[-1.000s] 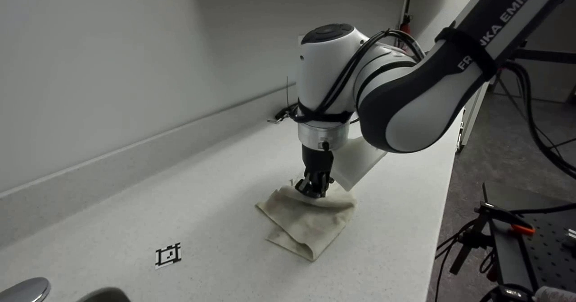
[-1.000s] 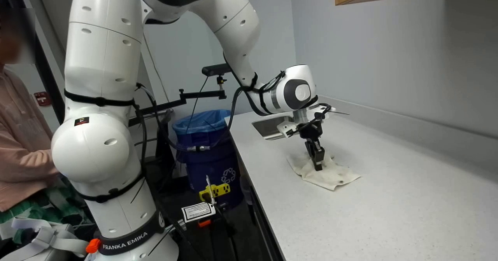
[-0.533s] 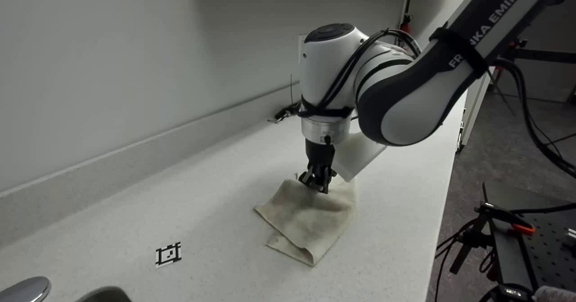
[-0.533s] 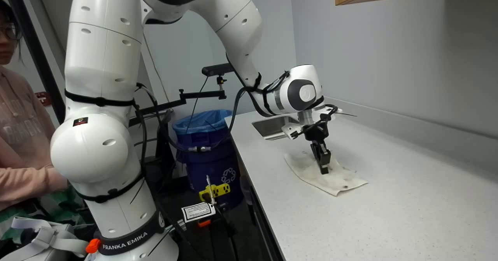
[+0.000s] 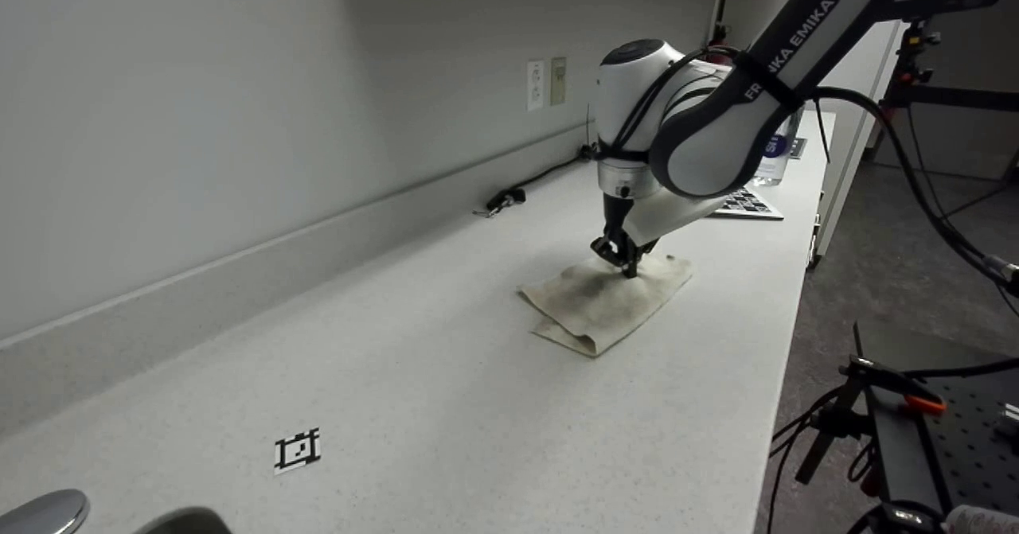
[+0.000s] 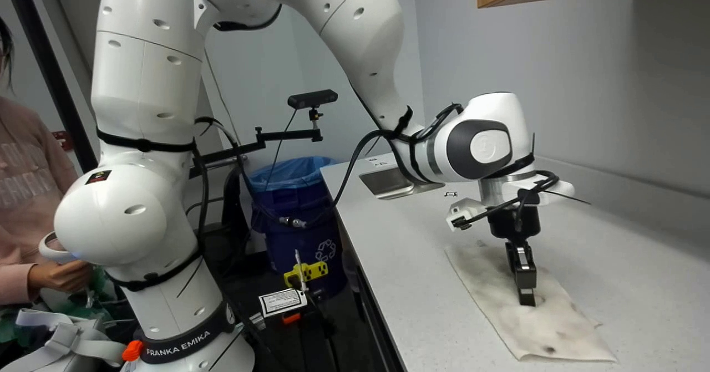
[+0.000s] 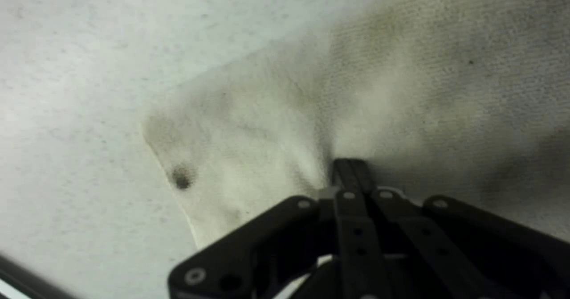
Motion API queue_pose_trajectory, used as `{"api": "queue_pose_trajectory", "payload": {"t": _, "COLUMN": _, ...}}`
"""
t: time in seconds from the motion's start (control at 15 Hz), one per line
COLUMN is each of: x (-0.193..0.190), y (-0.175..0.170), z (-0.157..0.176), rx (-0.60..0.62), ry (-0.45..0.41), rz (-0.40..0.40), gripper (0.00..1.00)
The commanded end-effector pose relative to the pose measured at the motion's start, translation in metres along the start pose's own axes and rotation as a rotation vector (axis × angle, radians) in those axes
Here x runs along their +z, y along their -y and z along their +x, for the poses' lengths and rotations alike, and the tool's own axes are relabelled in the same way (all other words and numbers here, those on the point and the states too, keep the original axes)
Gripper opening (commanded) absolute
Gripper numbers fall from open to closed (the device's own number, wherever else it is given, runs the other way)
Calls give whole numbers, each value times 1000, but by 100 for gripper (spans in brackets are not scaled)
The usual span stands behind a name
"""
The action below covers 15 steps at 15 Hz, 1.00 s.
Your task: Use the towel to wipe the counter
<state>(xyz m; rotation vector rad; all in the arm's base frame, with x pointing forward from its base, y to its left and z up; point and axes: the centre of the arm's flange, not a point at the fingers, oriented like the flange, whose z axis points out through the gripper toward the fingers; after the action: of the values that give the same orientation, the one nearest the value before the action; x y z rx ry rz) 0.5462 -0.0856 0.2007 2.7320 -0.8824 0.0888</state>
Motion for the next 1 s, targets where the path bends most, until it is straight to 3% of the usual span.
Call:
{"api": "queue_pose_trajectory", "payload": {"t": 0.0, "x": 21, "y": -53, "z": 8, "rx": 138, "ry": 11, "rz": -17, "gripper": 0}}
{"api": "queue_pose_trajectory", "payload": {"t": 0.2, "x": 24, "y": -79, "z": 11, "rx": 206, "ry": 12, "rz": -28, "gripper": 0}}
{"api": "queue_pose_trajectory", "payload": {"t": 0.47, "x": 14, "y": -83, "z": 7, "rx": 230, "ry": -13, "rz": -24, "gripper": 0}}
{"api": "queue_pose_trajectory", "payload": {"t": 0.93, "x": -36, "y": -61, "z": -11, "rx": 75, "ry": -123, "rz": 27, "gripper": 0}}
